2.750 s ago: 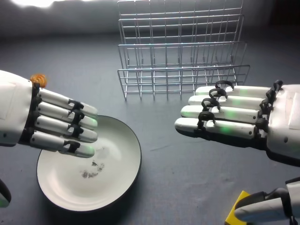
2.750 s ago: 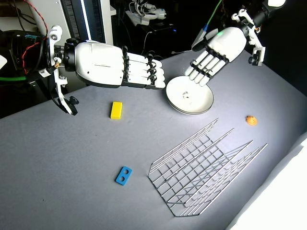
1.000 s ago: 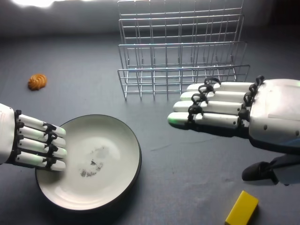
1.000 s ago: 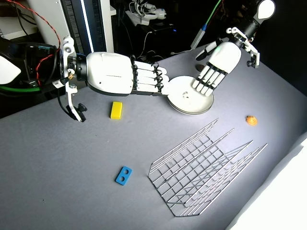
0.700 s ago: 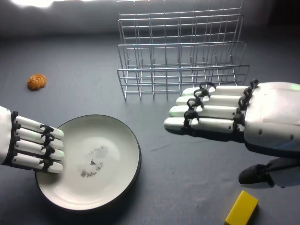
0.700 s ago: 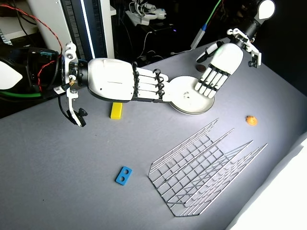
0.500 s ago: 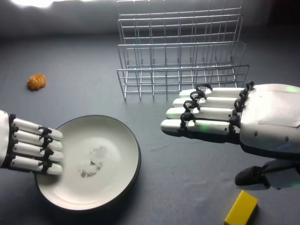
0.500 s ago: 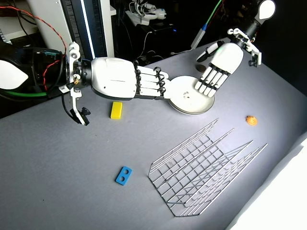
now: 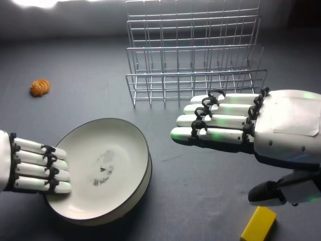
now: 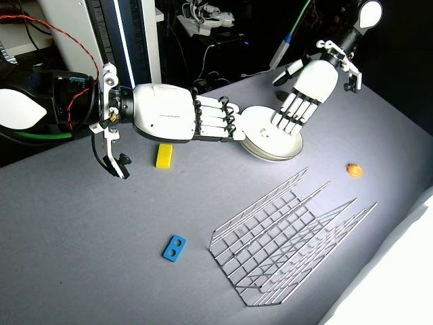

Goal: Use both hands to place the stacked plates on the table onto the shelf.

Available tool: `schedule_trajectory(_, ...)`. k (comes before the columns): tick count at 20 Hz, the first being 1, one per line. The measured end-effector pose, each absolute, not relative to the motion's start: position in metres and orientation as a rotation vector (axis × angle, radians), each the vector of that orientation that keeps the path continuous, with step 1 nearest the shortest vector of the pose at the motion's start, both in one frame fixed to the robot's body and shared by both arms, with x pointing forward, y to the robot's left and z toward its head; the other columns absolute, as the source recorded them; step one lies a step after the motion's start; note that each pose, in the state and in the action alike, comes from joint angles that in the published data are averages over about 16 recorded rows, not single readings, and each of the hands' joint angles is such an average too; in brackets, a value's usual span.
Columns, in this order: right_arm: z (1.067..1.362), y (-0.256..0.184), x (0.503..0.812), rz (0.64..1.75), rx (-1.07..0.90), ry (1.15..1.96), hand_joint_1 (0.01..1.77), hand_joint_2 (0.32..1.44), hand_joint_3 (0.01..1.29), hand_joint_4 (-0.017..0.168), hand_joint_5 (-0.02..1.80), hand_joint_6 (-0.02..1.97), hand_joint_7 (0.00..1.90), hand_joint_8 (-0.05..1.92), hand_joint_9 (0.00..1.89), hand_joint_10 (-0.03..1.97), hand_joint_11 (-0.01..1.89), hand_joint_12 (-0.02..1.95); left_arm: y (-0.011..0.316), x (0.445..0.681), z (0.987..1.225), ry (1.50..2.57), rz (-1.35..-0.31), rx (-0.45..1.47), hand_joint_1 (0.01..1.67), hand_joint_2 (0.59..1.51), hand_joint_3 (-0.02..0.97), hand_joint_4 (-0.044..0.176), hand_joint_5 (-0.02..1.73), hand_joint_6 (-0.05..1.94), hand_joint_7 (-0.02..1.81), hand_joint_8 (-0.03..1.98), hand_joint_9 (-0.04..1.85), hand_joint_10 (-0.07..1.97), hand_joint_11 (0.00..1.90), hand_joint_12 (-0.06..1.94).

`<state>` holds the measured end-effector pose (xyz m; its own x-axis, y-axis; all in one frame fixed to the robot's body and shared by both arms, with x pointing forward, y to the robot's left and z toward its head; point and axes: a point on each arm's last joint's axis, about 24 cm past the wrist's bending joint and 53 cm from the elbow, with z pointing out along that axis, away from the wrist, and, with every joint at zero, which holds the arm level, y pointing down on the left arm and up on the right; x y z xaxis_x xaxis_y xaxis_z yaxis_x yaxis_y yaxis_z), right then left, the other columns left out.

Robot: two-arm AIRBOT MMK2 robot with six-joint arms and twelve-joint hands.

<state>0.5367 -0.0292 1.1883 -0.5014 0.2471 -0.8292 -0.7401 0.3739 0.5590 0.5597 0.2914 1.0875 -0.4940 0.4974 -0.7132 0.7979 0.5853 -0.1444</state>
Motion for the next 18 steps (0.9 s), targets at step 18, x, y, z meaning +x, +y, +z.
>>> schedule_trajectory(18, 1.175, 0.012, 0.554, 1.305, -0.498, 1.645, 1.09, 0.96, 0.02, -0.001, 0.02, 0.02, 0.01, 0.01, 0.01, 0.00, 0.02, -0.01, 0.238, 0.535, 1.079, 2.212, -0.752, 0.888, 0.01, 1.090, 0.013, -0.008, -0.01, -0.03, 0.00, -0.02, 0.01, 0.01, 0.02, 0.00)
